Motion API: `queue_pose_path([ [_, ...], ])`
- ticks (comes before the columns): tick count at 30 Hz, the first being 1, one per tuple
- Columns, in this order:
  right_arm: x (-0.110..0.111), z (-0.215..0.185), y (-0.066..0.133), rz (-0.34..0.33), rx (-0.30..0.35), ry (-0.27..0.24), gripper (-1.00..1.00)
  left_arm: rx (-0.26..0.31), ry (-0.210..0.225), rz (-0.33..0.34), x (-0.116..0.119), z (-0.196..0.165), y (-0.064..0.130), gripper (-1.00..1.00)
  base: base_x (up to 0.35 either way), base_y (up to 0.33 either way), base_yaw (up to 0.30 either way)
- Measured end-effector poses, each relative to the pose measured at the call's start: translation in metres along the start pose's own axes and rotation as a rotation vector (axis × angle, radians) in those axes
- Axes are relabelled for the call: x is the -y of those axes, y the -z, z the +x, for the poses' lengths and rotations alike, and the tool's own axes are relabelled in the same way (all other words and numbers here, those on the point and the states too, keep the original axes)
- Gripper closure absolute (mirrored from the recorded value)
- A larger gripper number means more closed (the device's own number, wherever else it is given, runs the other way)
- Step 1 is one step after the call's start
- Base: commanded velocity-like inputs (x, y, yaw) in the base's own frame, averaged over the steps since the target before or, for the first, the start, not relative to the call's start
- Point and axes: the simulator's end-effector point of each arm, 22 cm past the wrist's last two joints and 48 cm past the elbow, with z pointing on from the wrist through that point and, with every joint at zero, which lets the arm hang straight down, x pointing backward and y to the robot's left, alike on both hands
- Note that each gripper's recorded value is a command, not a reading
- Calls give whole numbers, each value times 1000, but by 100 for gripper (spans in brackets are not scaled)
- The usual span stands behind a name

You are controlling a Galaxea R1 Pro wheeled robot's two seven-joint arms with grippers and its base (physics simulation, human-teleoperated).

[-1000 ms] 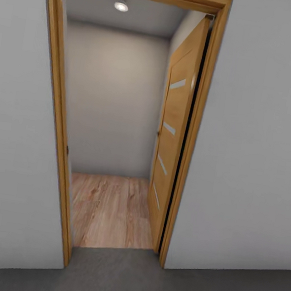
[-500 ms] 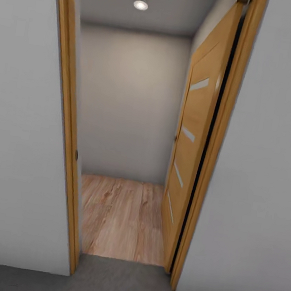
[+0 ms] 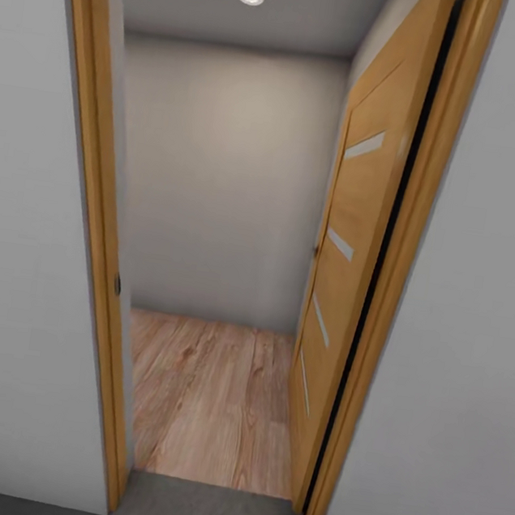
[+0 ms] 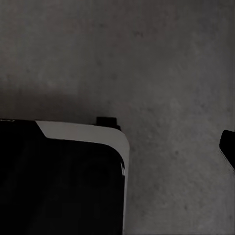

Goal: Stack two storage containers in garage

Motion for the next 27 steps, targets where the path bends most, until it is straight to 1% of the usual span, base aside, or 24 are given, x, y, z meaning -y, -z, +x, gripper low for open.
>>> queue_pose_path([
  [16, -4, 0, 0, -5, 2, -1, -100, -2, 0, -2, -2, 0, 0, -100, 325, -1, 3],
  [20, -5, -1, 0, -6, 2, -1, -100, -1, 0, -2, -2, 0, 0, -100, 326, 0, 167],
  [27, -4, -1, 0, -5, 2, -1, -100, -1, 0, -2, -2, 0, 0, -100, 326, 0, 258],
])
